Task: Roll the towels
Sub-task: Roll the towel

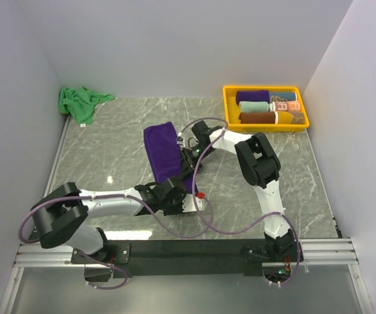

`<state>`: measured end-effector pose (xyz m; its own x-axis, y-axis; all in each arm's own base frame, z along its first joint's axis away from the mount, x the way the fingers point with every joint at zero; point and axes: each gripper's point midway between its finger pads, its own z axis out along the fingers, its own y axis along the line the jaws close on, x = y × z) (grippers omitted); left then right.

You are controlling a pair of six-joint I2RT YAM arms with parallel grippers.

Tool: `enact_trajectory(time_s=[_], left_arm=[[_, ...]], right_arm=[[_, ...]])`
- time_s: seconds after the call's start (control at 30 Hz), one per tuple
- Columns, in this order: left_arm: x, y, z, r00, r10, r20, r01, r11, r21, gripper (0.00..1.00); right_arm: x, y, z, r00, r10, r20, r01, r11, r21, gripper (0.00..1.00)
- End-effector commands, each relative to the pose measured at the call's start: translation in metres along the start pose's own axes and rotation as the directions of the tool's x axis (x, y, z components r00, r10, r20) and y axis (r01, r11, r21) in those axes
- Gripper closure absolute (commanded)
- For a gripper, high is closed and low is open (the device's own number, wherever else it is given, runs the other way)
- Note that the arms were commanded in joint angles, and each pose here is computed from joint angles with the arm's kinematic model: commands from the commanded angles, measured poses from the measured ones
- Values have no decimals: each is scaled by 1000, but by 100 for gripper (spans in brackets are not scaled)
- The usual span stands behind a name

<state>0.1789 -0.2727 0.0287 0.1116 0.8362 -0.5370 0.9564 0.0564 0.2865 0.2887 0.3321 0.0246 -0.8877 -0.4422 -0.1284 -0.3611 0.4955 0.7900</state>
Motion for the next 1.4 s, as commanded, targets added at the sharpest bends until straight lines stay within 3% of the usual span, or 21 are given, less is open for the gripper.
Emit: enact_trajectory(time_s=[0.0,0.17,0.27,0.47,0.7,1.0,1.23,1.37], left_arm=[[-15,18,6,999,3,39,0,997,-76,62],[3,7,16,1000,-2,-19,1,999,-40,77],[4,-2,9,1000,-7,-27,8,1000,11,99],[-14,-47,-30,998,-30,54,15,964,264,99],[-24,-56,-53,991,-116,67,85,933,348,99],[-45,10,-66,944,-316,97,254,880,401,99],[-16,85,-49,909,-411,67,371,872,320,98],[1,107,-30,897,-440,38,412,863,292,93]], right_arm=[[0,-11,0,999,-32,16,31,998,61,70],[9,-6,-1,1000,-28,6,28,999,34,70],[17,2,-3,1000,-27,10,27,1000,11,71],[24,25,-19,998,-52,21,53,998,-15,71],[-4,50,-61,991,-95,98,99,995,-33,63],[-34,49,-113,972,-130,198,134,991,-11,55],[-25,52,-121,968,-127,219,132,991,-9,54],[-15,47,-115,974,-101,204,106,994,-14,55]])
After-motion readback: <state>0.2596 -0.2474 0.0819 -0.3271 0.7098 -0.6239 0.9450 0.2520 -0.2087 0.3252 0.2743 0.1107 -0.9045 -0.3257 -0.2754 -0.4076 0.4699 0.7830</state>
